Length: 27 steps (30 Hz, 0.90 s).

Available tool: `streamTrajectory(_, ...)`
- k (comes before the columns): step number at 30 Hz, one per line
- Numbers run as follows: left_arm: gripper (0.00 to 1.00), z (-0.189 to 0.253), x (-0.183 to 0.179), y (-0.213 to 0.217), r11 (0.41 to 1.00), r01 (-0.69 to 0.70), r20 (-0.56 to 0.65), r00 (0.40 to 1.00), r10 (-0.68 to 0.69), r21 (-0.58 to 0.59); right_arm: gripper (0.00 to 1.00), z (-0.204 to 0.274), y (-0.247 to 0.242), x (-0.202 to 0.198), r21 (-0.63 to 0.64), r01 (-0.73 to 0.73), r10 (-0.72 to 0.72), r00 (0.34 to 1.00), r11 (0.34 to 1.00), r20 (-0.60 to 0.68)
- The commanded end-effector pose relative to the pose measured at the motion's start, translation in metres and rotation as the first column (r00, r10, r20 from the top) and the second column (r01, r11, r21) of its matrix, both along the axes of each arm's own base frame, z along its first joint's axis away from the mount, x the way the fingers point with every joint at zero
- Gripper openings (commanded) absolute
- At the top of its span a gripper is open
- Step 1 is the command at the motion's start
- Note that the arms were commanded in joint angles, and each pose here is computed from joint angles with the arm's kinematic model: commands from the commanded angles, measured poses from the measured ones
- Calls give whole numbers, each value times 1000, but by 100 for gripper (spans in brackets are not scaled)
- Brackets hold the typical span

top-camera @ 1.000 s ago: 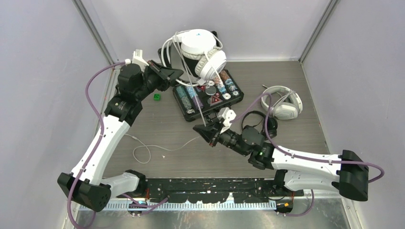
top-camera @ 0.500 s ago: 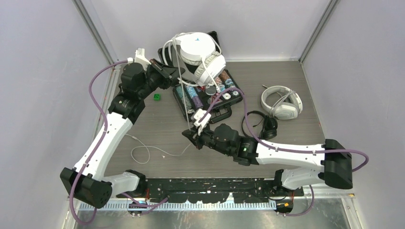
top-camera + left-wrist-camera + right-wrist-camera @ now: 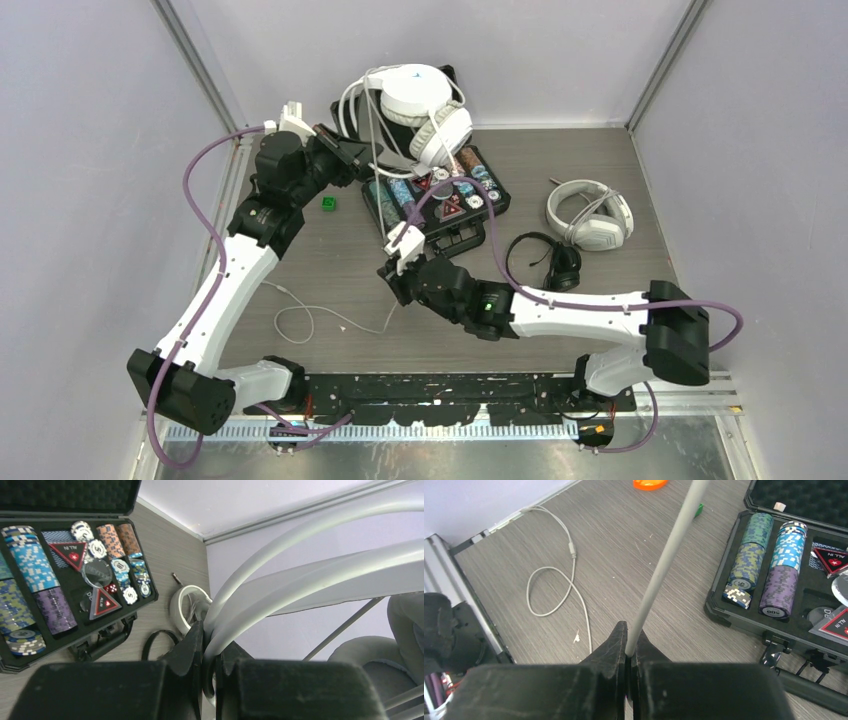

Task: Wrap the headphones
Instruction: Wrap the headphones cable around the headphones.

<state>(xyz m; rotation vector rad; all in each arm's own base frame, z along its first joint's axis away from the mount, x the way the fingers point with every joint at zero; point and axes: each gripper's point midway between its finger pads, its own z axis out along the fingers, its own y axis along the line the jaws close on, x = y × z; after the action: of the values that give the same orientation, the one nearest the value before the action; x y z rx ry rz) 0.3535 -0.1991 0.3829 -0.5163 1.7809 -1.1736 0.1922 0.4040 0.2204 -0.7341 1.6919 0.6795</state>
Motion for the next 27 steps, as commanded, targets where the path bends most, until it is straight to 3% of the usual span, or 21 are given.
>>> streamTrajectory(1, 0, 51, -1, 11, 997, -48, 157, 986, 56, -57, 0, -9, 7, 7, -41, 57, -58, 998, 998, -18)
streamTrajectory(7, 0, 53, -2, 18, 997, -70, 140, 987, 74, -29, 0, -25, -21, 16, -5, 180, -180, 983, 984, -20)
streamTrajectory(12, 0, 56, -17, 6, 998, 32, 90, 996, -27, -57, 0, -34, -62, 29, 71, 277, -279, 960, 958, 9)
streamTrajectory(17, 0, 39, -46, 4, 993, 118, 11, 993, -118, 28, 0, -30, -90, 32, 134, 251, -264, 961, 959, 87)
streamTrajectory(24, 0, 26, -94, -2, 941, 301, 16, 952, -307, 154, 0, -11, -106, 45, 214, 207, -240, 960, 955, 142)
streamTrajectory(27, 0, 15, -100, 8, 931, 285, -15, 957, -289, 230, 0, -5, -109, 47, 246, 169, -208, 968, 954, 139)
